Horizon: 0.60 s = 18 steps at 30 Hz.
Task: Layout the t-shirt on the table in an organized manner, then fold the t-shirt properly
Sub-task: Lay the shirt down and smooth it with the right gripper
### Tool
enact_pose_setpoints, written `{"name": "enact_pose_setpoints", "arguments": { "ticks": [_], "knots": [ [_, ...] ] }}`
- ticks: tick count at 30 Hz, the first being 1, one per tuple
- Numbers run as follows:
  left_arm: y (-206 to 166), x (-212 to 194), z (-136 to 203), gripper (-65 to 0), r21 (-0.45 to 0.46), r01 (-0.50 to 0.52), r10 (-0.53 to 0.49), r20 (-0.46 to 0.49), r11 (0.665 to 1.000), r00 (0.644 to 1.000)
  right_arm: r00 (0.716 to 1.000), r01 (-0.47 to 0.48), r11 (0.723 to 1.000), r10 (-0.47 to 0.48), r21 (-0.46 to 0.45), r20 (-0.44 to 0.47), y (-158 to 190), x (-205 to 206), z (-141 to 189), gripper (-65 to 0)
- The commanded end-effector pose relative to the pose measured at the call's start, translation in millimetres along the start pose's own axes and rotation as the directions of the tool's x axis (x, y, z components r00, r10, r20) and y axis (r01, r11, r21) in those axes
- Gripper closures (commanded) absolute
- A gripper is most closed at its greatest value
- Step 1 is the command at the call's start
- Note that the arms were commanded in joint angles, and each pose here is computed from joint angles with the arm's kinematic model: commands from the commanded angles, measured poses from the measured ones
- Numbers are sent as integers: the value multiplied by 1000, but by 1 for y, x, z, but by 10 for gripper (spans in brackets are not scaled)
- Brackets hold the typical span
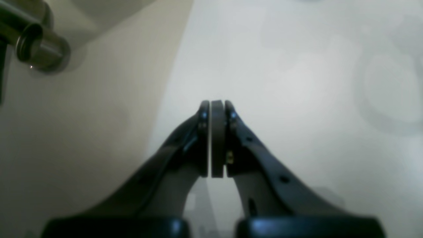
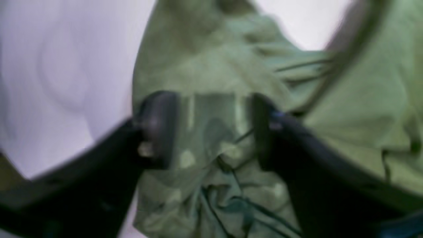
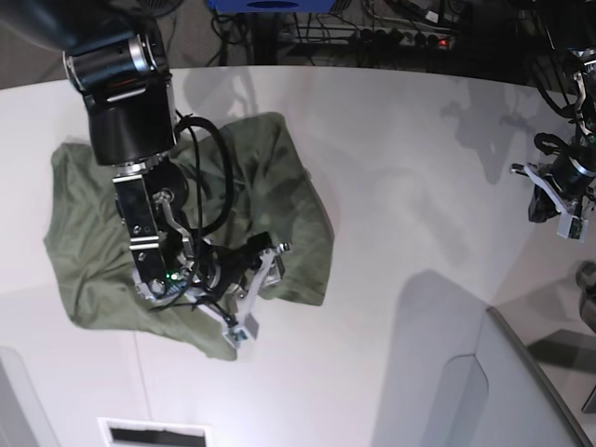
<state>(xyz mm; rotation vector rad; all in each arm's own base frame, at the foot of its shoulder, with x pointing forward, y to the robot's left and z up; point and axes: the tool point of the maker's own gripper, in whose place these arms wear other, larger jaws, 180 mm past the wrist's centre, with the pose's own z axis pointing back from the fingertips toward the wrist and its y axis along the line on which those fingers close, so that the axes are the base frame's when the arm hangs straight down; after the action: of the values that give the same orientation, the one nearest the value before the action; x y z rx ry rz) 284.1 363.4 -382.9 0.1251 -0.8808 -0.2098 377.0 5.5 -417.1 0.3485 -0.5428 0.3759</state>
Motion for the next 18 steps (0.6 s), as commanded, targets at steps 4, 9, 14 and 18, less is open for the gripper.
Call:
{"name": "enact_pose_setpoints", "arguments": {
  "ticks": [4,9,14,18],
  "knots": [
    [11,18,3,-7,17,16,-17,48,1000,999,999,29,999,-28,-17,27,-15,0,-7,-360],
    [10,18,3,-7,16,13,-14,49,1000,999,999,48,998,-49,-32,-9,-28,-14,-16,-344],
    [10,18,3,-7,16,13,-14,49,1000,999,999,43,999,-44,-24,-7,-23,-12,-16,-342],
    [10,19,3,-7,17,14,-15,50,1000,999,999,41,999,-41,3,6,-8,-1,-19,-342]
  ]
}}
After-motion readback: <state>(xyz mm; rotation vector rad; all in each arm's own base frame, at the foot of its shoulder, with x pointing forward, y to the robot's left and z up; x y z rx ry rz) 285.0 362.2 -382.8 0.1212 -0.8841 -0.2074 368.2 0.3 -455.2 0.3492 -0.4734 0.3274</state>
